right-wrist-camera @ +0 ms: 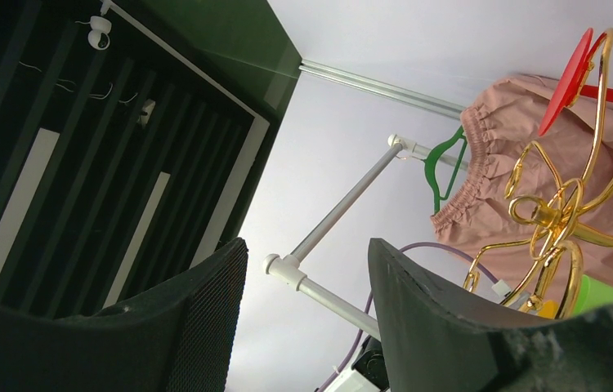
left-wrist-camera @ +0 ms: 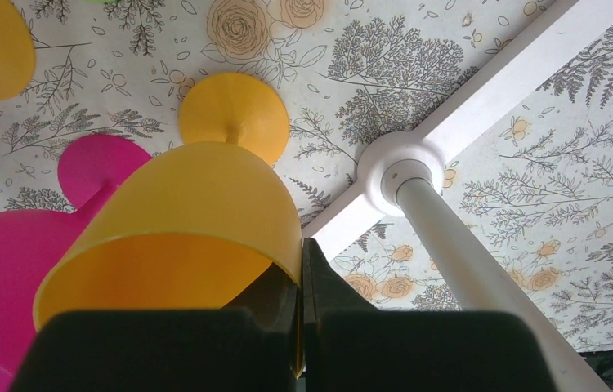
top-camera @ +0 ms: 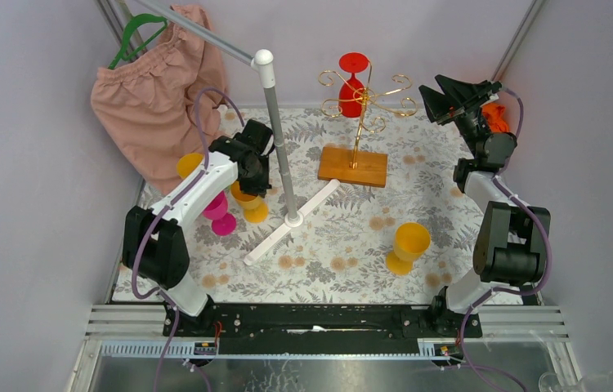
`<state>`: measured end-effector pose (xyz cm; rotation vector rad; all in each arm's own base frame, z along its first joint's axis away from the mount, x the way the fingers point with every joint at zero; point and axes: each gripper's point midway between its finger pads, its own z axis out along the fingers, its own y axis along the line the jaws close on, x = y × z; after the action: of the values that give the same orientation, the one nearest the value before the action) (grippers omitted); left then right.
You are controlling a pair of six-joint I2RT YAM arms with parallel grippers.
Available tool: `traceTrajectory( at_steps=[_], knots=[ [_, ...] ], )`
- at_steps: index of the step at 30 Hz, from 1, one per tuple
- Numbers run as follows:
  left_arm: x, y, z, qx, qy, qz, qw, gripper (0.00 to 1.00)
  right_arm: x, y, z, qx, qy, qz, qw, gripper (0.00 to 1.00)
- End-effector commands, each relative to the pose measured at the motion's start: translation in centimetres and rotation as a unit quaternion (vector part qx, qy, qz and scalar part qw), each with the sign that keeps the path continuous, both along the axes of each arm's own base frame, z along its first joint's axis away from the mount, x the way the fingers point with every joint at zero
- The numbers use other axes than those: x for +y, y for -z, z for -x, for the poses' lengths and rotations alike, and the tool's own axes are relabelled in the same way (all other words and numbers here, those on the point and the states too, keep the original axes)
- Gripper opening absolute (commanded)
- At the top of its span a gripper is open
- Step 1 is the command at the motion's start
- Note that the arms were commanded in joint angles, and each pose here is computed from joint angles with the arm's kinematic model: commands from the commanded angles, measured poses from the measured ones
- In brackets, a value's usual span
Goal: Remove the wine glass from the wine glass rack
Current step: Place the wine glass at the center of the board.
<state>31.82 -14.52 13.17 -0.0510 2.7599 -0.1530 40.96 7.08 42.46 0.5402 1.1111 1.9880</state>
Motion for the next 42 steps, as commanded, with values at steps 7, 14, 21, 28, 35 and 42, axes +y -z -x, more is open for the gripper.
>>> traceTrajectory(
  at_steps=[7, 14, 21, 28, 35, 42],
  knots=[
    [0.0, 0.4, -0.3, -0.005, -0.001, -0.008, 1.0, 0.23, 0.0, -1.0, 1.1, -0.036, -0.002, 0.006, 0.999, 0.63],
    [0.2, -1.1, -0.2, -0.019, -0.008, -0.007, 1.0, 0.3, 0.0, -1.0, 1.2, -0.036, -0.002, 0.007, 0.999, 0.64],
    [1.0, -4.0, -0.5, -0.052, -0.024, -0.014, 0.998, 0.32, 0.0, -1.0, 1.2, -0.036, -0.003, 0.008, 0.999, 0.64],
    [1.9, -9.4, -0.8, -0.113, -0.055, -0.007, 0.992, 0.33, 0.1, -1.3, 1.1, -0.036, -0.003, 0.012, 0.999, 0.64],
    [2.8, -15.5, -0.7, -0.18, -0.084, 0.014, 0.98, 0.34, 0.0, -1.8, 0.7, -0.038, -0.003, 0.015, 0.999, 0.64],
    [2.8, -21.6, -0.9, -0.268, -0.109, 0.087, 0.953, 0.34, 0.6, -3.9, -0.9, -0.044, 0.005, 0.072, 0.996, 0.64]
  ],
)
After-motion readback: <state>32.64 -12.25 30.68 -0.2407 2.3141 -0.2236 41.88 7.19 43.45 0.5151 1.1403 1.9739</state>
